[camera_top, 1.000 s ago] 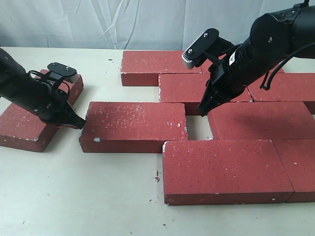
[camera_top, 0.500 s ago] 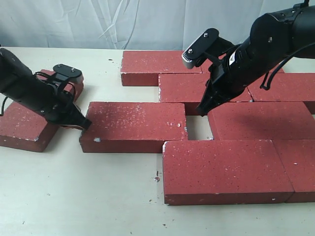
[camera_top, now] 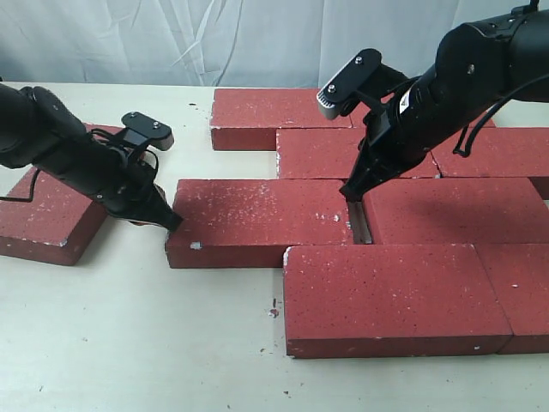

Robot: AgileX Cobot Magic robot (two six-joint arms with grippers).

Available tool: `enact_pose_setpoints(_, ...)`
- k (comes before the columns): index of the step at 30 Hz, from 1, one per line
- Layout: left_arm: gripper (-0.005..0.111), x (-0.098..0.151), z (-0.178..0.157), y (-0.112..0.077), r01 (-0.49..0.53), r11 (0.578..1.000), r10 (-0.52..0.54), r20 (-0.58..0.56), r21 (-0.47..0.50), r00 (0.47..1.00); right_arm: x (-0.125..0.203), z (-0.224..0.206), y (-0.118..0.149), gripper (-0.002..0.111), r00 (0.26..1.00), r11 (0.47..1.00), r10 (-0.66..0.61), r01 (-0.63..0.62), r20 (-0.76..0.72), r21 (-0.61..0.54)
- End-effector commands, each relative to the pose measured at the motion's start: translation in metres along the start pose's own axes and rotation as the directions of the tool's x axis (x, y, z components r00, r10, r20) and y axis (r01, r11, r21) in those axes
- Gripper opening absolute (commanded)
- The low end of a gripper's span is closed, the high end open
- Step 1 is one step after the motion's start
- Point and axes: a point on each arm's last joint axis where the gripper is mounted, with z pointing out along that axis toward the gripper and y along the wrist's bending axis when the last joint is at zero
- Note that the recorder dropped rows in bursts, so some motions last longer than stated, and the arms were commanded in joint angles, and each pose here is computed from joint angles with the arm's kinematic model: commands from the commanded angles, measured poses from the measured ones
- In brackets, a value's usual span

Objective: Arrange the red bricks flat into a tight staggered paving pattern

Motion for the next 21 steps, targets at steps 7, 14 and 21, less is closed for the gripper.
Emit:
enact_pose_setpoints(7,0.000,-0.004,-0.001,-0.002,0.020,1.000,-0.020,0.020,0.001,1.000,-0.001,-0.003,-0.002,-0.001,1.000,1.000,0.002,-0.003,0.019,0.014)
enact_pose_setpoints(14,0.000,-0.004,-0.001,-0.002,0.026,1.000,-0.026,0.023,0.004,0.999,-0.001,-0.002,-0.002,-0.001,1.000,1.000,0.002,-0.003,0.021,0.015)
enact_pose_setpoints(21,0.000,-0.011,0.005,-0.019,-0.026,1.000,0.026,0.038,-0.007,0.999,-0.001,-0.002,-0.002,-0.001,1.000,1.000,0.004,-0.004,0.021,0.014)
